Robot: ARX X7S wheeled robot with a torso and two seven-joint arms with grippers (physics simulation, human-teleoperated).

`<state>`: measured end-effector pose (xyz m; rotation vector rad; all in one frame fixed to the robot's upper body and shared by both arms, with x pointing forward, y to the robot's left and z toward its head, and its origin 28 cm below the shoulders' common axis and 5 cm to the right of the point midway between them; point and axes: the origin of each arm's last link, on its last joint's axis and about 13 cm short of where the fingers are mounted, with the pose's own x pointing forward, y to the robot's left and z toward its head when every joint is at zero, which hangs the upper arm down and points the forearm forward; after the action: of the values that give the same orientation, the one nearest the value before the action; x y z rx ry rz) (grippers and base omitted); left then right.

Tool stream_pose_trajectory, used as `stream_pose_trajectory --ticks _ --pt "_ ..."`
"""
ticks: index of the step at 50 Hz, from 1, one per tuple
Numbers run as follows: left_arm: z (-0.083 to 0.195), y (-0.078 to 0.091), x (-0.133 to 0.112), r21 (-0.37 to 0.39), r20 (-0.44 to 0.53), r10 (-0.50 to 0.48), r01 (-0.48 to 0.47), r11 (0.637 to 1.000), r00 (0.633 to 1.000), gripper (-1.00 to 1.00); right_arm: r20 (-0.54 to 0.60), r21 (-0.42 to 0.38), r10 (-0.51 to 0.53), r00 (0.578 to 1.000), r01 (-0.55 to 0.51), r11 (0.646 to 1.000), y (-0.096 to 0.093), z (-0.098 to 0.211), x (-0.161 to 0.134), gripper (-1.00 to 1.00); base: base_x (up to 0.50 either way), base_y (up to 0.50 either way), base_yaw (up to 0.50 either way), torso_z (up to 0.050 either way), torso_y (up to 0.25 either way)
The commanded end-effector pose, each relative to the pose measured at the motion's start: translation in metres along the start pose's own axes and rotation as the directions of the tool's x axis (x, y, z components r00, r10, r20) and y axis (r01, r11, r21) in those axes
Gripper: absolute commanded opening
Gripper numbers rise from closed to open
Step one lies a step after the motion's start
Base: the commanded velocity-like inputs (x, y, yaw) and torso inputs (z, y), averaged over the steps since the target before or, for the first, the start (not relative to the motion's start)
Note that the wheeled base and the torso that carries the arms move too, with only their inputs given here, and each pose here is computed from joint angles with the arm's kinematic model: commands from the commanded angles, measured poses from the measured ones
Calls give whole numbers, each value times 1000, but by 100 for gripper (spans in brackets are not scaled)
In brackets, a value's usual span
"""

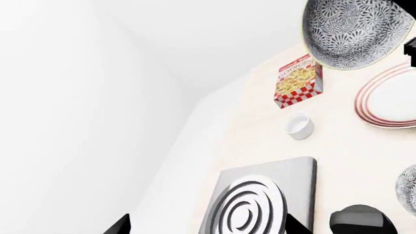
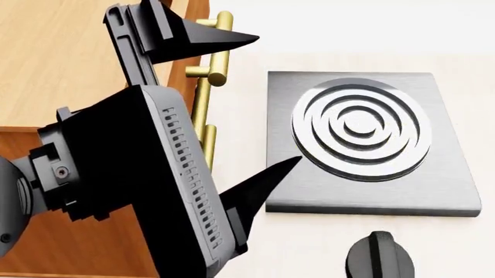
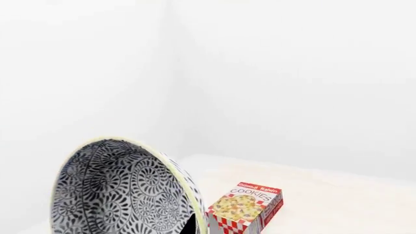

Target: Pick the akita bowl on the wooden cabinet and place it on the plate.

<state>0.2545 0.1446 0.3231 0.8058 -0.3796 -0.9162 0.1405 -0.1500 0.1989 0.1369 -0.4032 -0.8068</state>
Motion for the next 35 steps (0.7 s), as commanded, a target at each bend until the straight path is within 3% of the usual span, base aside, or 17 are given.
stream_pose_trajectory --ticks 1,26,31,35 --pt "0 -1 0 -1 2 -1 1 1000 1000 100 12 18 -81 997 80 997 -13 9 3 -100 0 0 0 0 0" --pt "-3 -1 -1 -11 7 5 -5 1000 1000 100 29 87 -27 999 24 996 -21 20 2 -100 0 0 0 0 0" --pt "-3 -2 -1 -15 7 7 -7 1000 1000 100 10 125 -7 1000 6 992 -25 21 5 -100 0 0 0 0 0" --pt "-4 -3 0 -16 7 4 -4 1000 1000 100 -23 200 34 999 -29 979 -29 21 7 -100 0 0 0 0 0"
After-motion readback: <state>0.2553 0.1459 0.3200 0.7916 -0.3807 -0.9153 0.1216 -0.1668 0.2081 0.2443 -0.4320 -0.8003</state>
